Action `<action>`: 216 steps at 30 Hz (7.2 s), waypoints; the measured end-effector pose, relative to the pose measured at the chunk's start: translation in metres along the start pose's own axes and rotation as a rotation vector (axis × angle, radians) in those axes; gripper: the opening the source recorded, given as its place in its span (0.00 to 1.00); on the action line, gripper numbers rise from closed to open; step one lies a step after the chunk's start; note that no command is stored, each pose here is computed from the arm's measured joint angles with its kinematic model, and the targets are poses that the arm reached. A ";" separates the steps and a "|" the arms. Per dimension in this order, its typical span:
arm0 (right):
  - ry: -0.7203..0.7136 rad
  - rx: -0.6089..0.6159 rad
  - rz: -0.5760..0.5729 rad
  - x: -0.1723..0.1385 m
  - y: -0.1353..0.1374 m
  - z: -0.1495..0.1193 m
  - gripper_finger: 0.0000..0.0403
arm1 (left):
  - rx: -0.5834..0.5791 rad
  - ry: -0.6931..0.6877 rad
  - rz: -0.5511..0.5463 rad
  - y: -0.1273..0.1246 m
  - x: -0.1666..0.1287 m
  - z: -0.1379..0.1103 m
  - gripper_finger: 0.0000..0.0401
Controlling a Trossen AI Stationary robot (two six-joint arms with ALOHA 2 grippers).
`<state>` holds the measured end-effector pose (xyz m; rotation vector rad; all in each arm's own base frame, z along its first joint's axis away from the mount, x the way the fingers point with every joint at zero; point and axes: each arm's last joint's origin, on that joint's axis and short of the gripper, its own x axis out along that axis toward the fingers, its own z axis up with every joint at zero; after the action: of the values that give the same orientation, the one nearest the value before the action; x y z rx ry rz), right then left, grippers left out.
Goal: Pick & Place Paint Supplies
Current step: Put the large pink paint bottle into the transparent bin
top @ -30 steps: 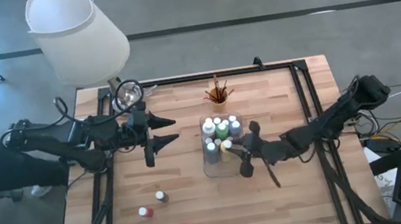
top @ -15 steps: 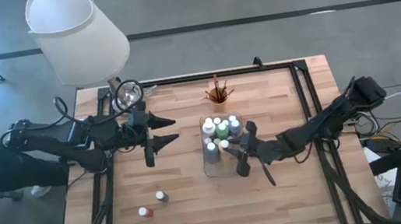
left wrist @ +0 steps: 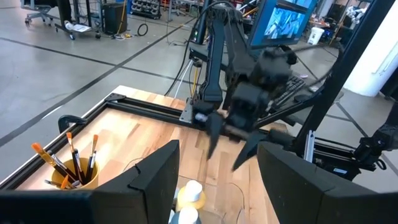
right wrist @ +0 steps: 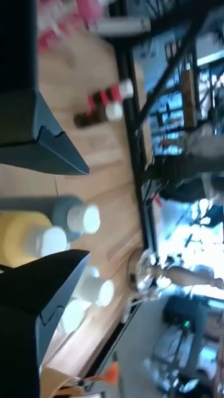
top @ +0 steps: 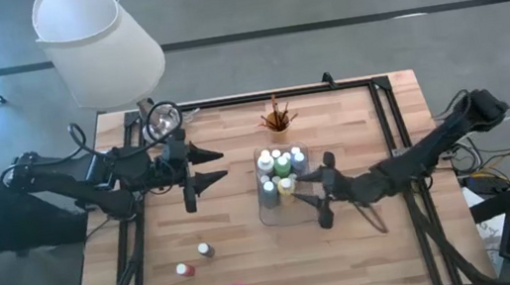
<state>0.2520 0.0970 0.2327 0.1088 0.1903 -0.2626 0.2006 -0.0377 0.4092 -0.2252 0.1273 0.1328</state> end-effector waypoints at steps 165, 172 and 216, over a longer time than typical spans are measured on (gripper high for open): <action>0.145 -0.045 0.213 -0.059 0.011 -0.002 0.34 | 0.077 0.422 -0.008 -0.162 0.041 -0.298 0.87; 0.145 -0.045 0.213 -0.059 0.011 -0.002 0.39 | 0.112 0.396 -0.038 -0.163 0.047 -0.294 0.76; 0.159 -0.127 0.414 0.002 0.100 0.022 0.59 | 0.166 0.375 -0.120 -0.151 0.134 -0.206 0.49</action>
<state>0.2848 0.1899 0.2619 0.0410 0.3359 0.1710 0.3313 -0.2155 0.2235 -0.0891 0.4952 -0.0408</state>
